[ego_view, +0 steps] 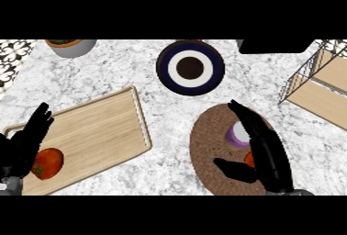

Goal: Pick the can from the placemat and place it in the tiered shelf

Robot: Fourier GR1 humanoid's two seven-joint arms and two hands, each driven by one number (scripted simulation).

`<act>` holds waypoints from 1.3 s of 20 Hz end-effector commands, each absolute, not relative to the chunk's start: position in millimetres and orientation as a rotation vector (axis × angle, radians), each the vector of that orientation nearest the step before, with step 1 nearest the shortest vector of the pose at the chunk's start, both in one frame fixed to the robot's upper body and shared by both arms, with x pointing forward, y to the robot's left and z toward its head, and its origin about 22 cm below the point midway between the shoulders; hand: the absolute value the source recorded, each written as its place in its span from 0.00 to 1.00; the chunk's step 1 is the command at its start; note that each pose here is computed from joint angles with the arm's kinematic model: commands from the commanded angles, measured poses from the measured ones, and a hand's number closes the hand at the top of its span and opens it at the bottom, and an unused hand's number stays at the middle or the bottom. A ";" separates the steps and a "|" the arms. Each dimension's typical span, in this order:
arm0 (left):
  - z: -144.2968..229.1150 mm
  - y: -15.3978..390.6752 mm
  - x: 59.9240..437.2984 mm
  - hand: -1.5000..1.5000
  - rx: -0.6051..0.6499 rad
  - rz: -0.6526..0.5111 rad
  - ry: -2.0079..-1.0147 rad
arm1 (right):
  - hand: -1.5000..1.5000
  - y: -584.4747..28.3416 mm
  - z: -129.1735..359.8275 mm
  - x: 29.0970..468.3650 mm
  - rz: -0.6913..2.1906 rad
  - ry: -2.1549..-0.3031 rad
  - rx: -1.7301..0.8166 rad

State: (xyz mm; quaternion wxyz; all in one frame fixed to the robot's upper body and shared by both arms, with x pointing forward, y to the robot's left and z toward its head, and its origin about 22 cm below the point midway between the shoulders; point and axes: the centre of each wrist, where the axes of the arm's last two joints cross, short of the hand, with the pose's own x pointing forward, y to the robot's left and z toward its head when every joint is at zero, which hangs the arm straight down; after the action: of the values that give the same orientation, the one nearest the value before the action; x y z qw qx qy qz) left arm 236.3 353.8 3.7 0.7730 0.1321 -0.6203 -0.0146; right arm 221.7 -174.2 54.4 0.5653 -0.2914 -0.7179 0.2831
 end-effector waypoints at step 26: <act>-8.8 343.2 235.7 0.50 0.269 -0.055 -1.331 | 0.00 -146.5 88.8 259.7 1.425 -0.874 -1.009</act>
State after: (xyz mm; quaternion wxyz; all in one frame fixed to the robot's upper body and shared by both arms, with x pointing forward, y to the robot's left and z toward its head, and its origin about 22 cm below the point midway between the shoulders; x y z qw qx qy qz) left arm 236.4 354.6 3.7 0.7729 0.1242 -0.6218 -0.0235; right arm 253.6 -148.3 102.4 0.5547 -0.4245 -0.3917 0.5989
